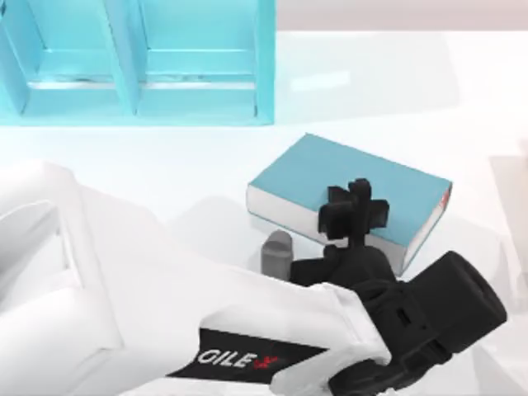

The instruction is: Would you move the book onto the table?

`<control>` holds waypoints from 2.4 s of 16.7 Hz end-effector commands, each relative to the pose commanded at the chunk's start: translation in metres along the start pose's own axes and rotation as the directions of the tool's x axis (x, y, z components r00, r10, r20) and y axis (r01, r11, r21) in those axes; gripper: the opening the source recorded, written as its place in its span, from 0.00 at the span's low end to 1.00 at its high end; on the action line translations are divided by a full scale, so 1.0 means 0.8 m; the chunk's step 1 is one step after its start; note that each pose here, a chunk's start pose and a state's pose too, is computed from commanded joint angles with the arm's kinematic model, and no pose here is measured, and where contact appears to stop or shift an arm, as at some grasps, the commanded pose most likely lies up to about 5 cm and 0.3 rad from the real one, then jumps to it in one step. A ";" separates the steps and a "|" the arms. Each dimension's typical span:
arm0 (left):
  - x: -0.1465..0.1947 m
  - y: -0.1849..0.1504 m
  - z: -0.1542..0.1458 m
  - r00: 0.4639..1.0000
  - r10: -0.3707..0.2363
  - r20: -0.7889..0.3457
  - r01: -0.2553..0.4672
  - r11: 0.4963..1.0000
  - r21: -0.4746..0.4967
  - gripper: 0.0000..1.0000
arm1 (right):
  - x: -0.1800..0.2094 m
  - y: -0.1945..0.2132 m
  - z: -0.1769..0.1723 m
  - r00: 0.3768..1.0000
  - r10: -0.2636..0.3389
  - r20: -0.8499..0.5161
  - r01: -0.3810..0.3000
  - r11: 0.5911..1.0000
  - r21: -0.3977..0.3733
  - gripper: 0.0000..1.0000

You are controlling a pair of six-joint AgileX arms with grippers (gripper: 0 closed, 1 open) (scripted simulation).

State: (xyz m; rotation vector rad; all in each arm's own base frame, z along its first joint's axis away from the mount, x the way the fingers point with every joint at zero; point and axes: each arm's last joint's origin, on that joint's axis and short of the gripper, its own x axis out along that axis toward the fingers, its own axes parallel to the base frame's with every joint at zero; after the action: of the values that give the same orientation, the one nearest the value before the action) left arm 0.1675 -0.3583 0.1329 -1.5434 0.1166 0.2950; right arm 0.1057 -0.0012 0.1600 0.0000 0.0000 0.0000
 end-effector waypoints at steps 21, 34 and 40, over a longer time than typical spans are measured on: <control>0.012 0.039 0.000 1.000 0.004 0.003 -0.004 1.000 0.007 0.30 | 0.000 0.000 0.000 1.000 0.000 0.000 0.000 1.000 0.000 1.00; 0.012 0.039 0.000 1.000 0.004 0.003 -0.004 1.000 0.007 1.00 | 0.000 0.000 0.000 1.000 0.000 0.000 0.000 1.000 0.000 1.00; 0.011 0.040 0.000 1.000 0.006 0.003 -0.006 1.000 0.011 1.00 | 0.000 0.000 0.000 1.000 0.000 0.000 0.000 1.000 0.000 1.00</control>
State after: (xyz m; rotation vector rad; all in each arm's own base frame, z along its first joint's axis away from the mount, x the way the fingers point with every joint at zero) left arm 0.1678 -0.3570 0.0995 -1.5321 0.1198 0.3008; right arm 0.1057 -0.0012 0.1600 0.0000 0.0000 0.0000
